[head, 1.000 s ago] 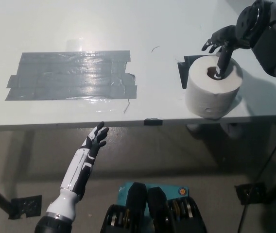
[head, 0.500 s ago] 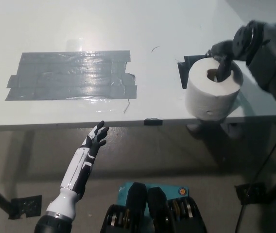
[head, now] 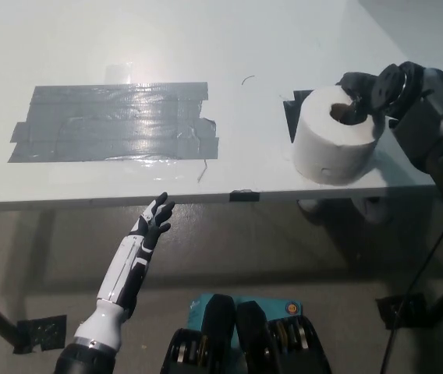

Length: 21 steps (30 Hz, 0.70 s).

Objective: A toilet paper roll is kept on the black spot on the desk infront of the robot and the robot inserts its right thumb into the hole in the centre to grab the roll. Then it passes the roll to a person.

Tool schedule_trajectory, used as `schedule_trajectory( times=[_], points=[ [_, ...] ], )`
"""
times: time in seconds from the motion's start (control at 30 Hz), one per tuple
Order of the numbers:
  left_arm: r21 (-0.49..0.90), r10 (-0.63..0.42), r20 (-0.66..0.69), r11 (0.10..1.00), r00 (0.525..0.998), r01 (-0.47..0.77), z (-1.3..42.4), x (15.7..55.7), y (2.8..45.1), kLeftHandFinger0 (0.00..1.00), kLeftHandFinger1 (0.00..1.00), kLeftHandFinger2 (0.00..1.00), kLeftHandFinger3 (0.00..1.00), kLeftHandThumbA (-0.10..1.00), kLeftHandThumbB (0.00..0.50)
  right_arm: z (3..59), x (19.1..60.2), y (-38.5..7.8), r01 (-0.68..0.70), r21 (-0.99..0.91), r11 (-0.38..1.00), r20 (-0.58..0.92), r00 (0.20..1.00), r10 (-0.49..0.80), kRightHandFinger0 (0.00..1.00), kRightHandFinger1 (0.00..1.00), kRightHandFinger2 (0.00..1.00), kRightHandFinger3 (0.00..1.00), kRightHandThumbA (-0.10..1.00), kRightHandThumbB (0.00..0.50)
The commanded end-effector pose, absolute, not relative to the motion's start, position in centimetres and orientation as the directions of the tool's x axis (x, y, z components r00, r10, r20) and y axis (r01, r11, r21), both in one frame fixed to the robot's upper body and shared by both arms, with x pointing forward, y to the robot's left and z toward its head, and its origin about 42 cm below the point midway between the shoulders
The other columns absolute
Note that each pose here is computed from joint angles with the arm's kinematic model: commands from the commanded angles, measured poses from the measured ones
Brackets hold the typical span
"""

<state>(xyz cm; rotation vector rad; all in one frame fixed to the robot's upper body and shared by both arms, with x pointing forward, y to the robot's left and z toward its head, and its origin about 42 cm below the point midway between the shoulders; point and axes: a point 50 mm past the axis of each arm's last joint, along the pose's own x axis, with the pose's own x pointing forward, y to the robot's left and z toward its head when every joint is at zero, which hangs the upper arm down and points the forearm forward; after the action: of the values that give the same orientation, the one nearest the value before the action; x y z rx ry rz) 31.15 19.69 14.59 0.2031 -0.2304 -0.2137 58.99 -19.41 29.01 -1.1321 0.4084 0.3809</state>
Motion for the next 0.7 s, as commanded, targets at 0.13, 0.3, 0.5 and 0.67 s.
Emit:
schedule_trajectory(
  times=[0.13,0.3,0.5,0.67],
  points=[
    [0.247,-0.254,0.259,0.950,0.932,0.190,16.6,32.0,19.8,1.00,1.00,1.00,1.00,1.00,0.238,29.9,59.3,-22.5,-0.249,-0.401,0.882,-0.314,0.942,0.123,0.00,0.47,0.88,0.93,-0.10,0.216],
    [0.244,-0.248,0.253,0.952,0.935,0.187,16.4,32.0,19.9,1.00,1.00,1.00,1.00,1.00,0.251,28.1,58.6,-25.3,-0.117,0.399,0.910,-0.211,0.954,0.215,0.00,0.41,0.75,1.00,-0.10,0.215],
    [0.243,-0.245,0.254,0.952,0.936,0.184,16.3,31.9,20.0,1.00,1.00,1.00,1.00,1.00,0.243,25.9,57.7,-26.4,-0.064,0.713,0.698,-0.139,0.963,0.230,0.00,0.16,0.60,1.00,-0.10,0.186],
    [0.237,-0.244,0.258,0.954,0.935,0.184,16.1,31.9,20.1,1.00,1.00,1.00,1.00,1.00,0.236,24.2,56.9,-26.9,-0.051,0.866,0.498,-0.078,0.969,0.235,0.00,0.11,0.64,1.00,-0.10,0.152]
  ],
)
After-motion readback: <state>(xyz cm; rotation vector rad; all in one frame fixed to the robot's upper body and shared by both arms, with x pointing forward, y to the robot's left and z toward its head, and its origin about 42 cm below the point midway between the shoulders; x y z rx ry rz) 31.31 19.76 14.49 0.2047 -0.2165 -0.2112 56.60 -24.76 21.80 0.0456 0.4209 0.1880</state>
